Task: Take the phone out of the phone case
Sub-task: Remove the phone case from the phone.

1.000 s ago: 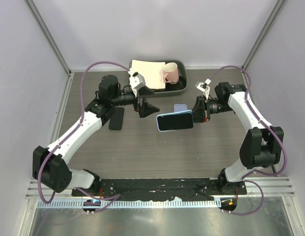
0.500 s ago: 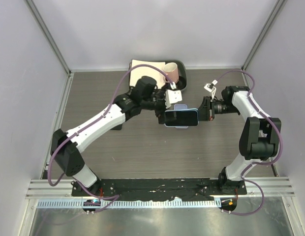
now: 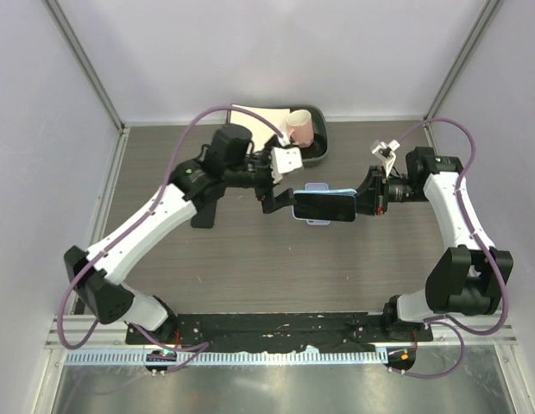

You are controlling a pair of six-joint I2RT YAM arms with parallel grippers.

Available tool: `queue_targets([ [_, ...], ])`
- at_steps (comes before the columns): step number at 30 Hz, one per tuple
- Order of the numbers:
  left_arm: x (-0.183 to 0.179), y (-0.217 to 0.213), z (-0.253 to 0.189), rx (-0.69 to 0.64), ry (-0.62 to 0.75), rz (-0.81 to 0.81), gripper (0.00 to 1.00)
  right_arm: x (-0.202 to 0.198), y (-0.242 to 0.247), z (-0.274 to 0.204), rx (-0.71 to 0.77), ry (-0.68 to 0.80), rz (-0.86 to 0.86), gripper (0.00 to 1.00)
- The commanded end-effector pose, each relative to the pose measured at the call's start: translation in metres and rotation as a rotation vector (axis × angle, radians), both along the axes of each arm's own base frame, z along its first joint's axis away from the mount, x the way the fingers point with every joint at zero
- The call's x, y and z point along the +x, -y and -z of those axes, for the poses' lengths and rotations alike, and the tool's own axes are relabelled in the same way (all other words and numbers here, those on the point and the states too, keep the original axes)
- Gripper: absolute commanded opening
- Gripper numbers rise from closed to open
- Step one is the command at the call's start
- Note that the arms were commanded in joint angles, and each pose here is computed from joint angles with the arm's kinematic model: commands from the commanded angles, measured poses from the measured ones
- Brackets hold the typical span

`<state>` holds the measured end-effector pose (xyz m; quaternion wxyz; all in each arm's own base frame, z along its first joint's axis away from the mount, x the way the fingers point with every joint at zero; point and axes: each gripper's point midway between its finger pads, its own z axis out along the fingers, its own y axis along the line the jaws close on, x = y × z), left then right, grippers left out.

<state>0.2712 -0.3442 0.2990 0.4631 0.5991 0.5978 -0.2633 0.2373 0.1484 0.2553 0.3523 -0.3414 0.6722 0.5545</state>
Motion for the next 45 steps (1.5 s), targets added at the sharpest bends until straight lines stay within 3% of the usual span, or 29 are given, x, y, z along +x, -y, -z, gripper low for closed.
queue_targets([
  [1, -0.003, -0.023, -0.042, -0.117, 0.007, -0.023, 1.0, -0.031, -0.001, -0.032, 0.114, -0.137, 0.04, 0.01],
  [11, -0.031, -0.009, -0.055, -0.161, -0.039, 0.157, 1.0, -0.027, 0.017, -0.028, 0.124, -0.151, 0.133, 0.01],
  [15, -0.04, 0.016, -0.038, -0.126, -0.05, 0.21, 1.0, -0.021, 0.024, -0.027, 0.133, -0.187, 0.168, 0.01],
  [21, -0.029, 0.052, -0.01, -0.026, 0.003, 0.164, 1.0, -0.016, 0.039, -0.022, 0.144, -0.214, 0.241, 0.01],
  [32, -0.028, 0.105, -0.029, -0.01, 0.12, 0.142, 1.0, -0.018, 0.063, -0.009, 0.128, -0.266, 0.37, 0.01],
  [40, -0.014, 0.097, -0.017, 0.023, 0.157, 0.045, 1.0, -0.016, 0.083, -0.017, 0.172, -0.313, 0.486, 0.01],
  [45, -0.016, 0.088, -0.011, 0.039, 0.153, 0.032, 1.0, -0.013, 0.084, -0.034, 0.195, -0.27, 0.488, 0.01],
])
